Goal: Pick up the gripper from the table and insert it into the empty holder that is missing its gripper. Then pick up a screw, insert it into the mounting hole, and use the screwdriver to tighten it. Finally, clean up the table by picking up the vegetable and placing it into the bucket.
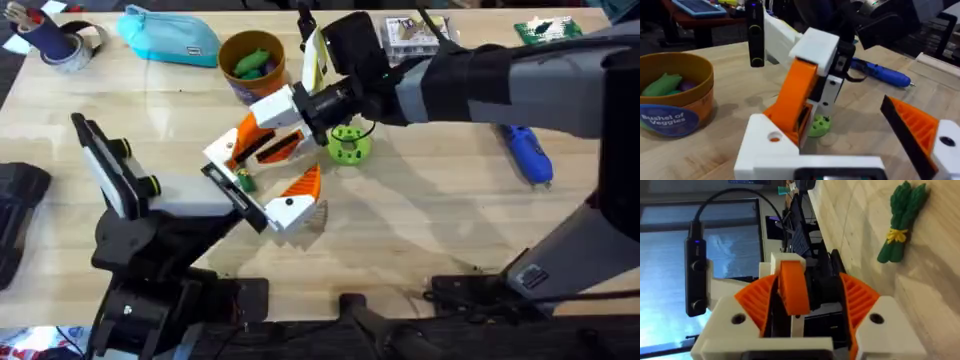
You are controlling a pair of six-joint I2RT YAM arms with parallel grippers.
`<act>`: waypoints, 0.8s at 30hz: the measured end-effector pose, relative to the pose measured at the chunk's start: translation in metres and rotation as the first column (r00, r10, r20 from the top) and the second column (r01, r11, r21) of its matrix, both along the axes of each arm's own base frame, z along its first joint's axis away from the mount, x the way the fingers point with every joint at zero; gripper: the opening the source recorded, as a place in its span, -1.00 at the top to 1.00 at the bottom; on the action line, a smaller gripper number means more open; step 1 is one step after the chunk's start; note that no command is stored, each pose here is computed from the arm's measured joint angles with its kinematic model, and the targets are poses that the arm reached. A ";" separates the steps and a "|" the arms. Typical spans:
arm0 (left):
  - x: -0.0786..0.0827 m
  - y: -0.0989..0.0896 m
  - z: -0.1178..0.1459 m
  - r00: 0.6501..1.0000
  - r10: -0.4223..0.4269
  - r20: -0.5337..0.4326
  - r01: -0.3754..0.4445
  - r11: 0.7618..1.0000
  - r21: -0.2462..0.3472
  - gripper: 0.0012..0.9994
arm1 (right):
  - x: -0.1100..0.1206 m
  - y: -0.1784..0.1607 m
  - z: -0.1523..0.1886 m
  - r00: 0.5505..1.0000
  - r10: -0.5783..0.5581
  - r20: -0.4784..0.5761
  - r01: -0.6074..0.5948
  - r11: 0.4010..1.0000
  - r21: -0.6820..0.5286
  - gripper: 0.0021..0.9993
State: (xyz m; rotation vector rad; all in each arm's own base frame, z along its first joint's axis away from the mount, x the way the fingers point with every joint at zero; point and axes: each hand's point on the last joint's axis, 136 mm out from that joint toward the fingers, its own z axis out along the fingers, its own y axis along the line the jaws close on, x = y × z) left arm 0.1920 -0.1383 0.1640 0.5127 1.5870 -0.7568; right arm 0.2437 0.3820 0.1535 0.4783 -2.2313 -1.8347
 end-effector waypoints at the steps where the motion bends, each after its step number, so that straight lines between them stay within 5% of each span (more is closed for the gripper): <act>1: 0.000 0.000 0.000 1.000 -0.003 0.002 0.003 1.000 0.002 -0.98 | 0.000 -0.001 0.000 1.000 0.000 -0.001 0.000 1.000 0.001 -0.39; 19: -0.014 -0.013 0.000 0.994 -0.108 0.008 0.108 0.994 0.005 -0.98 | 0.033 -0.026 -0.001 0.996 -0.086 -0.008 0.086 0.996 0.003 -0.98; 24: -0.015 -0.014 0.000 0.993 -0.116 0.009 0.116 0.993 0.006 -0.98 | 0.052 -0.040 -0.003 0.989 -0.146 -0.006 0.146 0.989 -0.007 -0.99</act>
